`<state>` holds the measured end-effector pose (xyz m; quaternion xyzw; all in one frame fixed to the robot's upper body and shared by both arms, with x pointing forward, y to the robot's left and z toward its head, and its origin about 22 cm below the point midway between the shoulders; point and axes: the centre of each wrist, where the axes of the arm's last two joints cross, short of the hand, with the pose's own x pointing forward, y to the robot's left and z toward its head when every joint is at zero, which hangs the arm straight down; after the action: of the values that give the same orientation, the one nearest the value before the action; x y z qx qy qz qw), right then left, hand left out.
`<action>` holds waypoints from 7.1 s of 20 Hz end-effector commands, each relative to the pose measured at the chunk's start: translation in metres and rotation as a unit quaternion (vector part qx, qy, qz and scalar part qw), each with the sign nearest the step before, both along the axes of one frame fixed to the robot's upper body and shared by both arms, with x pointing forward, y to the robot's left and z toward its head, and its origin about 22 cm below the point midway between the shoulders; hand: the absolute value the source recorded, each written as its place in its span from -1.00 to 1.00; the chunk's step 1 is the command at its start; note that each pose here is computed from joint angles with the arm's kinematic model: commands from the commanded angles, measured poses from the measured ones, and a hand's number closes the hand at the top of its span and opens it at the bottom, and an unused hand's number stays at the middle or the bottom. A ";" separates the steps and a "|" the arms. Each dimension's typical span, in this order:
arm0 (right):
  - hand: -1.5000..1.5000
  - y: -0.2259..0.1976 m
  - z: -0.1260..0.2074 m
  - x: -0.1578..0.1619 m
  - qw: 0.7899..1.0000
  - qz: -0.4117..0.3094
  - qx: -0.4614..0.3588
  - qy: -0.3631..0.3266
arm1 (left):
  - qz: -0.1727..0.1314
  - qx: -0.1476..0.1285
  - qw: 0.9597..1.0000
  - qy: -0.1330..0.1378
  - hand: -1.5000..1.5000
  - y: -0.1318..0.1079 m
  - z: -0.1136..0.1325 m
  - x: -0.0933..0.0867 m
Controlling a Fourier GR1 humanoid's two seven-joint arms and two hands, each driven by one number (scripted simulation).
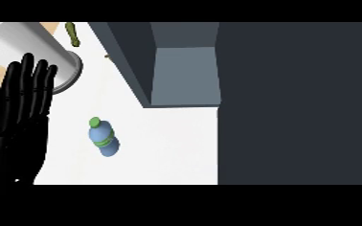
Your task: Pick up the bottled water, place it into the cabinet and close the cabinet
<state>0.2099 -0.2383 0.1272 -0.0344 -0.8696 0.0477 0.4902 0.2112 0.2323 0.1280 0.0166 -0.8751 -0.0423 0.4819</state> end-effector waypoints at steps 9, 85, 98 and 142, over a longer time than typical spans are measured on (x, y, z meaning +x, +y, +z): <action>-1.00 0.011 -0.006 -0.049 0.983 0.156 0.042 0.086 | 0.166 -0.050 0.973 0.153 -1.00 -0.005 -0.009 0.013; -1.00 0.010 0.017 -0.187 0.979 0.168 0.046 0.103 | -0.015 -0.003 0.983 0.180 1.00 0.009 -0.302 -0.007; -1.00 0.006 0.019 -0.187 0.977 0.178 0.049 0.106 | -0.066 -0.048 0.981 0.178 1.00 -0.059 -0.258 0.041; -1.00 -0.020 -0.009 -0.190 0.978 0.182 0.051 0.083 | 0.256 0.137 0.935 0.201 -1.00 -0.139 -0.110 0.208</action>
<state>0.0197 -0.2624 0.1027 0.1297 -0.8098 0.1196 0.5595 0.4164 0.0936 0.0167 0.2595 -0.7202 -0.0390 0.6422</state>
